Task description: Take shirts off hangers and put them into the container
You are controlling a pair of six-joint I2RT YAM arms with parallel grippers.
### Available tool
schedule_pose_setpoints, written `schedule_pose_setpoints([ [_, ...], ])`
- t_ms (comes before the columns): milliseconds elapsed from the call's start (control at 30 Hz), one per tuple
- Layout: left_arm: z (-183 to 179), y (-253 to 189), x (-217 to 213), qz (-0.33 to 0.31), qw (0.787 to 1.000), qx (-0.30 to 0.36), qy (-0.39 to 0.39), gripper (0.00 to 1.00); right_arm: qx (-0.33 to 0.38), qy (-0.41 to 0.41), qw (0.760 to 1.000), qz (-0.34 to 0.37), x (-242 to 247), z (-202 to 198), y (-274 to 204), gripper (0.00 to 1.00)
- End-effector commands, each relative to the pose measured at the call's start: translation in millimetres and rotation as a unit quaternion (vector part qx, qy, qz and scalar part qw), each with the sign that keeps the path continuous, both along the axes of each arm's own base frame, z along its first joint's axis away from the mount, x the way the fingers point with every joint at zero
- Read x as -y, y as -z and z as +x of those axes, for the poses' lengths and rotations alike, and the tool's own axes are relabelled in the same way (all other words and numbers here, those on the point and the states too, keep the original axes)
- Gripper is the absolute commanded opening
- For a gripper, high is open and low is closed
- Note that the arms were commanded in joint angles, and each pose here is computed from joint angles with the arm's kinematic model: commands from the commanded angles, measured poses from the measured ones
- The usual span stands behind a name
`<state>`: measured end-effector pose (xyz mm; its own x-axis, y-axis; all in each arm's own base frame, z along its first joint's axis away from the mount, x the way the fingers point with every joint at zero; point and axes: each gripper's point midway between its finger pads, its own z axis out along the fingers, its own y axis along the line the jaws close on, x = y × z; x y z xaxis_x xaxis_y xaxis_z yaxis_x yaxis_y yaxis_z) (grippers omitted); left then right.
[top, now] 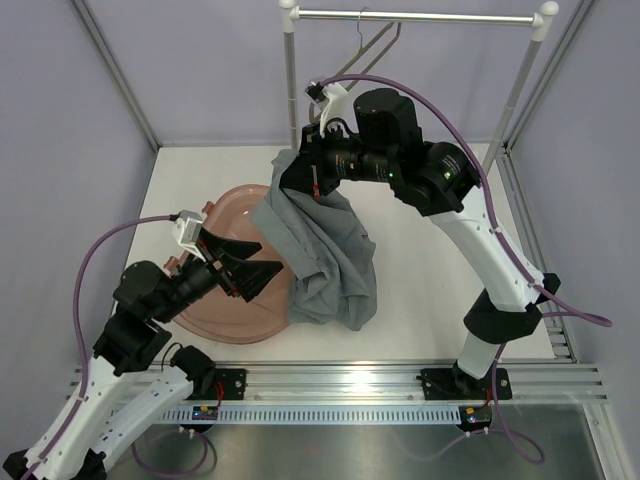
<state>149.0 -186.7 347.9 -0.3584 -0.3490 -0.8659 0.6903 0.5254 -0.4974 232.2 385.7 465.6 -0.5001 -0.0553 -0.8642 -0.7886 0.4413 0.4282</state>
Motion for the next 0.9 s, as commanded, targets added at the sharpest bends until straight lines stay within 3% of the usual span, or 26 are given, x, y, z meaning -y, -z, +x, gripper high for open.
schedule_pose_setpoints([
  [0,0,-25,14,-0.041,0.998,0.037,0.033,0.99,0.026,-0.003,1.000,0.017,-1,-5,-19,0.00],
  [233,19,-40,41,-0.054,0.995,0.041,0.069,0.93,0.029,-0.005,0.999,0.019,-3,-9,-20,0.00],
  [300,23,-42,49,-0.051,0.995,0.040,0.081,0.54,0.030,-0.005,0.999,0.020,-1,-11,-22,0.00],
  [367,30,-47,52,-0.041,0.995,0.039,0.077,0.00,0.033,0.003,0.999,0.020,4,-11,-25,0.00],
  [500,45,-65,28,0.005,0.998,0.054,-0.006,0.00,0.046,0.030,0.998,0.012,23,-12,-30,0.28],
  [533,54,-76,13,0.026,0.995,0.081,-0.054,0.00,0.054,0.053,0.997,0.012,36,-12,-37,0.43],
  [567,58,-86,4,0.041,0.992,0.094,-0.077,0.00,0.052,0.067,0.996,0.009,43,-12,-37,0.75],
  [600,56,-113,-15,0.055,0.986,0.109,-0.116,0.00,0.044,0.079,0.996,-0.007,49,-12,-26,0.94],
  [633,58,-124,-24,0.095,0.977,0.137,-0.131,0.00,0.044,0.093,0.995,-0.012,57,-13,-24,1.00],
  [667,72,-127,-20,0.130,0.973,0.132,-0.135,0.00,0.053,0.121,0.991,-0.002,80,-18,-34,0.99],
  [700,59,-163,-36,0.139,0.967,0.149,-0.151,0.00,0.041,0.141,0.989,-0.024,86,-15,-12,1.00],
  [733,60,-176,-41,0.161,0.960,0.166,-0.157,0.00,0.049,0.153,0.987,-0.008,108,-27,-23,0.99],
  [867,58,-245,-68,0.175,0.932,0.232,-0.215,0.00,0.029,0.165,0.986,-0.014,137,-47,8,0.99],
])
